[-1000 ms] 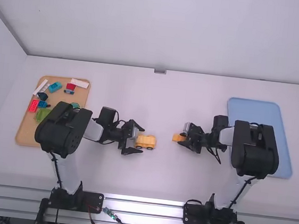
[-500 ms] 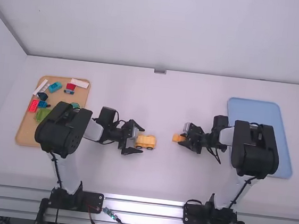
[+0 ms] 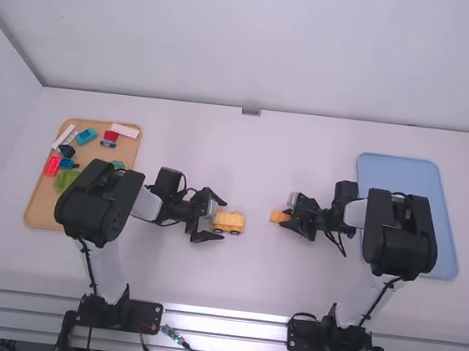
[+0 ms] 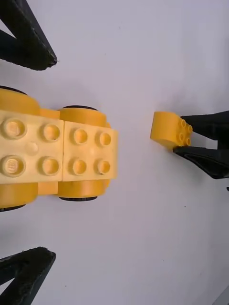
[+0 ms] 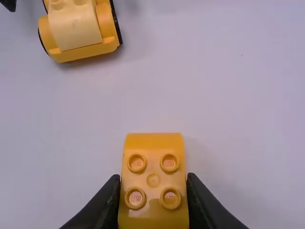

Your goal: Assemble lego blocks to make yellow taxi

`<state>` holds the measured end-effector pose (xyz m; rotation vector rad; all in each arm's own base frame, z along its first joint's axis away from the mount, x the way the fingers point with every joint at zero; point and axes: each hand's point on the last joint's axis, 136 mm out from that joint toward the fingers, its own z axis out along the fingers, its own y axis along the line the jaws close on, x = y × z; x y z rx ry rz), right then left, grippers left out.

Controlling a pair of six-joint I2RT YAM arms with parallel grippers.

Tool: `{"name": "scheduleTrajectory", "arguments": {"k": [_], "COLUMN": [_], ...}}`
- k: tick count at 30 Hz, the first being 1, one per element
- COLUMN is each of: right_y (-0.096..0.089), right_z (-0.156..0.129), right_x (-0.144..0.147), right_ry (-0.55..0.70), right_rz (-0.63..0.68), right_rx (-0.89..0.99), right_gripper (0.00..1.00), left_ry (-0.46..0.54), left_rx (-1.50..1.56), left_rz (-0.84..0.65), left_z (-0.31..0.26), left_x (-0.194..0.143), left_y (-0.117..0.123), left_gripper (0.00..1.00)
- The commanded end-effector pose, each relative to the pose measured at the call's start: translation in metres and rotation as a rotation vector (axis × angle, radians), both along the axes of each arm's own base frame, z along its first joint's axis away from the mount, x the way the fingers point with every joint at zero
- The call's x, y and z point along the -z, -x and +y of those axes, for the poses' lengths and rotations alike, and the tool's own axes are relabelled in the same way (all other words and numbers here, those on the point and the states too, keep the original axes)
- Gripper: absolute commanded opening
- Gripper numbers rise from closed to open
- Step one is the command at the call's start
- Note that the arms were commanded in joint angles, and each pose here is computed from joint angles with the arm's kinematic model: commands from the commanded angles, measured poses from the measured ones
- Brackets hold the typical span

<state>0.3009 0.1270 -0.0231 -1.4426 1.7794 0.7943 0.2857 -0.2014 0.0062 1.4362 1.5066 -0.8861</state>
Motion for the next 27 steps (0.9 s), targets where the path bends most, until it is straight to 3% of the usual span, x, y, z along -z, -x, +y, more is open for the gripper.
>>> {"name": "scheduleTrajectory", "arguments": {"k": [1,16,21,27], "right_y": [-0.002,0.007,0.015,0.021], "right_z": [0.004,0.032,0.047,0.061], "right_x": [-0.006,-0.045,-0.052,-0.057], "right_ry": [-0.036,-0.03,-0.032,-0.036], "right_rz": [0.0,-0.046,-0.061,-0.083], "right_rx": [-0.007,-0.099,-0.149,-0.201], "right_gripper": [0.2,0.13,0.12,0.11], "left_ry": [0.015,-0.034,-0.034,-0.037], "left_rx": [0.02,0.016,0.019,0.016], "left_rz": [0.002,0.004,0.015,0.019], "left_z": [-0.004,-0.021,-0.022,-0.02], "left_x": [-0.001,0.006,0.009,0.012], "left_y": [0.002,0.0,0.0,0.0], "left_gripper": [1.0,0.98,0.87,0.81]}}
